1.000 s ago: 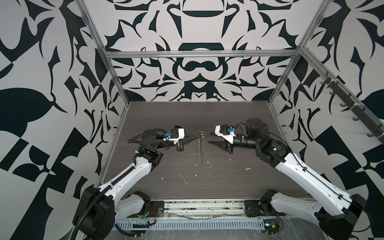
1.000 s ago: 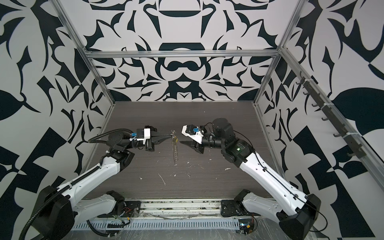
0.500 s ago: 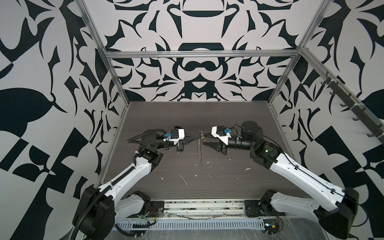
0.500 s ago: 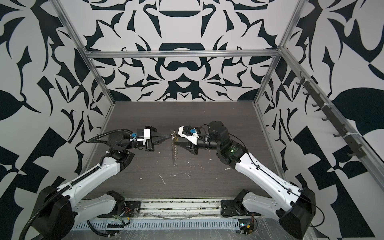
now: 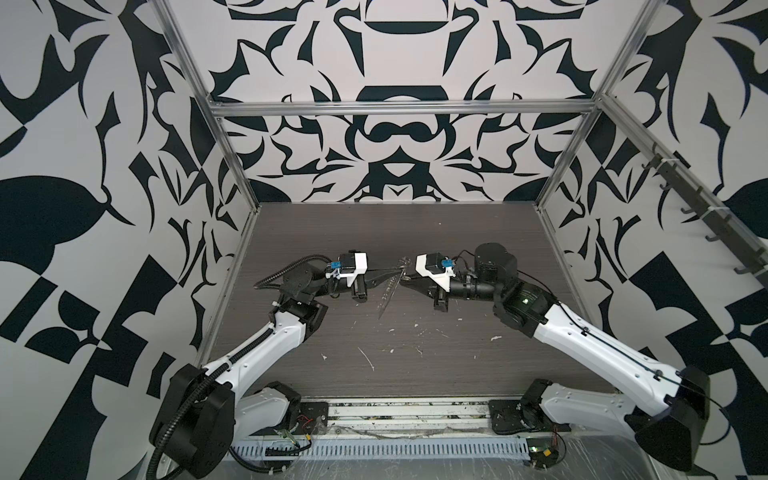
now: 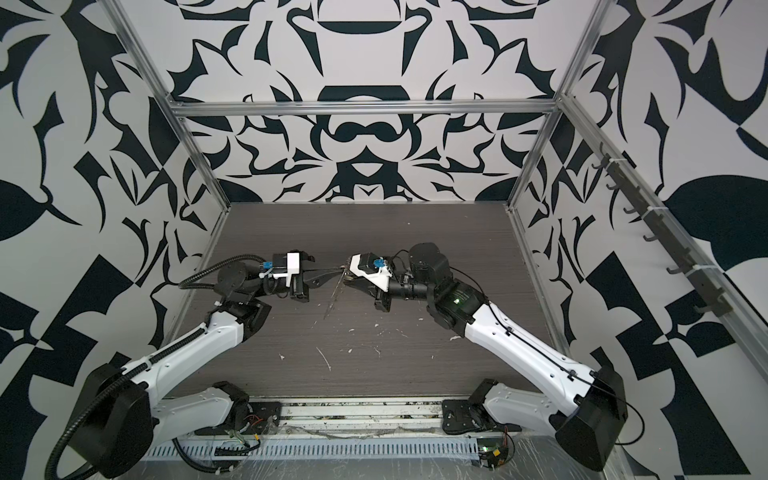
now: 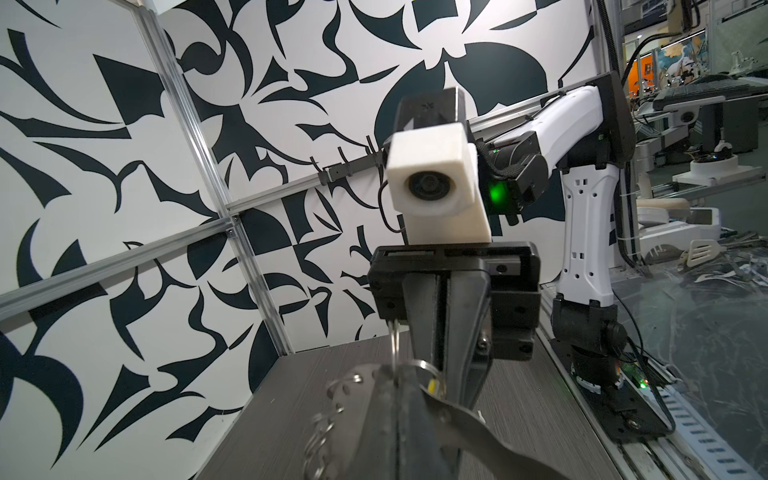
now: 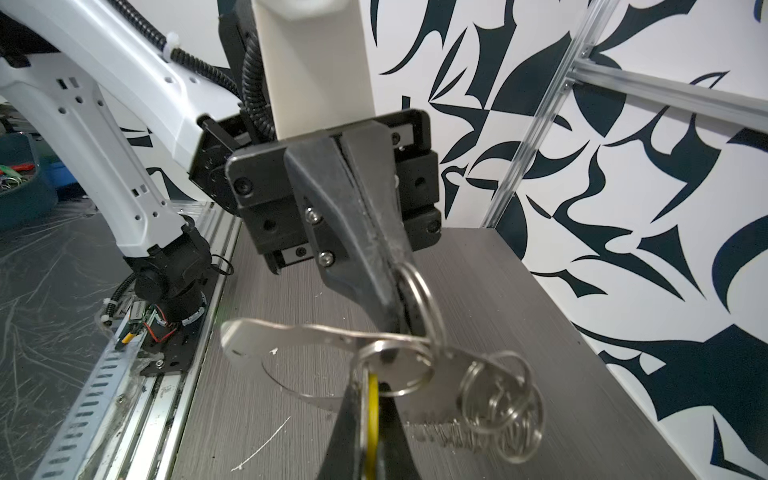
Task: Remove the keys from the keyring
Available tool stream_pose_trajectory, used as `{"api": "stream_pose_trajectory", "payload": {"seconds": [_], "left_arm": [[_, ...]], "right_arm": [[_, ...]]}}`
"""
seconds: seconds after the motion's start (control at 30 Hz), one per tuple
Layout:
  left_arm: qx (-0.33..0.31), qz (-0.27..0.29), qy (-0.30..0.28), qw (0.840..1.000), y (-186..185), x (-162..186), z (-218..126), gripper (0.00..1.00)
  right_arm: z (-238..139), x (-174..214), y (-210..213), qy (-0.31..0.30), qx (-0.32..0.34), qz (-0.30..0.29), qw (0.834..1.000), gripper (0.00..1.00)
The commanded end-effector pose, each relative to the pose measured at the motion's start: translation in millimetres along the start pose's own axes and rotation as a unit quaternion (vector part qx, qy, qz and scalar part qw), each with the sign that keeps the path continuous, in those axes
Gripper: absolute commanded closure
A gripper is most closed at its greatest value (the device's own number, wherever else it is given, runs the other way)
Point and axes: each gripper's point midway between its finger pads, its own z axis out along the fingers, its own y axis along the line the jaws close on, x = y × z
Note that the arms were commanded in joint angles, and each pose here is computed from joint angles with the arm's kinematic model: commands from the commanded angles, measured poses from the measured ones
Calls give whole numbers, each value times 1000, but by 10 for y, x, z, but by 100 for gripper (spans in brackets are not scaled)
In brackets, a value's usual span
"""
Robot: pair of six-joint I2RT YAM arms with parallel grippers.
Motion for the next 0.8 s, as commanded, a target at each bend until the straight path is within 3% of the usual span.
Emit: {"api": "stream_pose_trajectory", "payload": {"seconds": [0.0, 0.37, 0.77], "left_arm": [[-8, 12, -20, 1000, 18, -104, -21, 100], [-41, 12, -36, 998, 113, -140, -63, 100], [-95, 18, 1, 995, 210, -58, -134, 100]], "right_arm": [[-143, -273, -20, -17, 20, -30, 999, 100], [-307, -284, -2, 19, 36, -43, 998, 100], [-347, -273, 11, 21, 40, -64, 997, 100]]}}
